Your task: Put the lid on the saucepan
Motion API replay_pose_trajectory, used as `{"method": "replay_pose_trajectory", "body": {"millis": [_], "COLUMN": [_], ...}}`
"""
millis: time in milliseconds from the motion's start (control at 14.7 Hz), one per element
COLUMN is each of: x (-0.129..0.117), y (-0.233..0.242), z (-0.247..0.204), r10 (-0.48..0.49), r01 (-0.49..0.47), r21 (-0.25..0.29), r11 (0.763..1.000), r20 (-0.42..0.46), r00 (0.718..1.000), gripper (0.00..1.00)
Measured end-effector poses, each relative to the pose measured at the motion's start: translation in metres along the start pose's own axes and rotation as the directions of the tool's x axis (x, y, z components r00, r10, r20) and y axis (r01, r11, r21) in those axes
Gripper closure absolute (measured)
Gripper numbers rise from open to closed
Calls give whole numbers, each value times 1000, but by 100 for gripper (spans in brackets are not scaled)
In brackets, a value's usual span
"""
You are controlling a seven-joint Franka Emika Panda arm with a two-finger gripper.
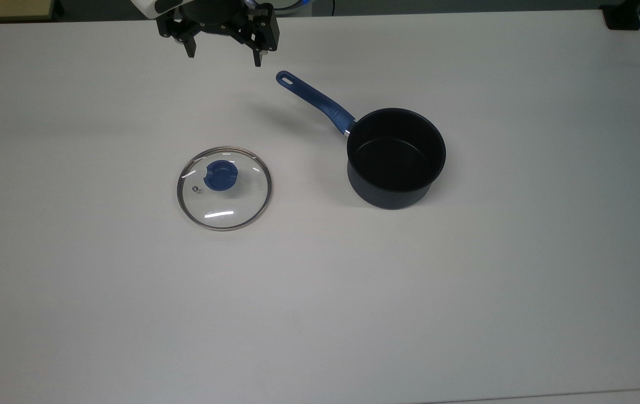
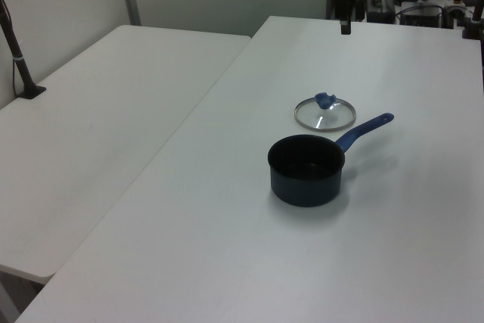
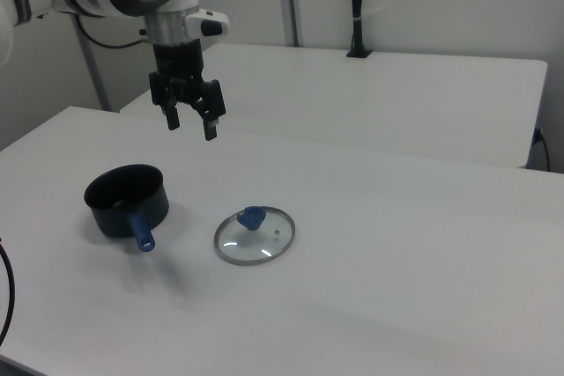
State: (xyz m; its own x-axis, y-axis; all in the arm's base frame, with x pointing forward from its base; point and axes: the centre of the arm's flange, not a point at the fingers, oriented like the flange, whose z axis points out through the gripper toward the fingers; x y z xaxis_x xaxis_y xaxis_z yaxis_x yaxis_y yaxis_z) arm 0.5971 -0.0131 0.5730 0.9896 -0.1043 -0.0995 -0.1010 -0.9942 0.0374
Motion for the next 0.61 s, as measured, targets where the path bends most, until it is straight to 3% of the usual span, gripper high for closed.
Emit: {"method": "replay_pose_trajectory", "body": {"millis": [613], "x": [2], "y": [23], "z": [-5], "r10": [39], "r01": [-39], "r21": [4], "r11": [999], "r20": [-21], "r00": [999], "gripper": [0]}}
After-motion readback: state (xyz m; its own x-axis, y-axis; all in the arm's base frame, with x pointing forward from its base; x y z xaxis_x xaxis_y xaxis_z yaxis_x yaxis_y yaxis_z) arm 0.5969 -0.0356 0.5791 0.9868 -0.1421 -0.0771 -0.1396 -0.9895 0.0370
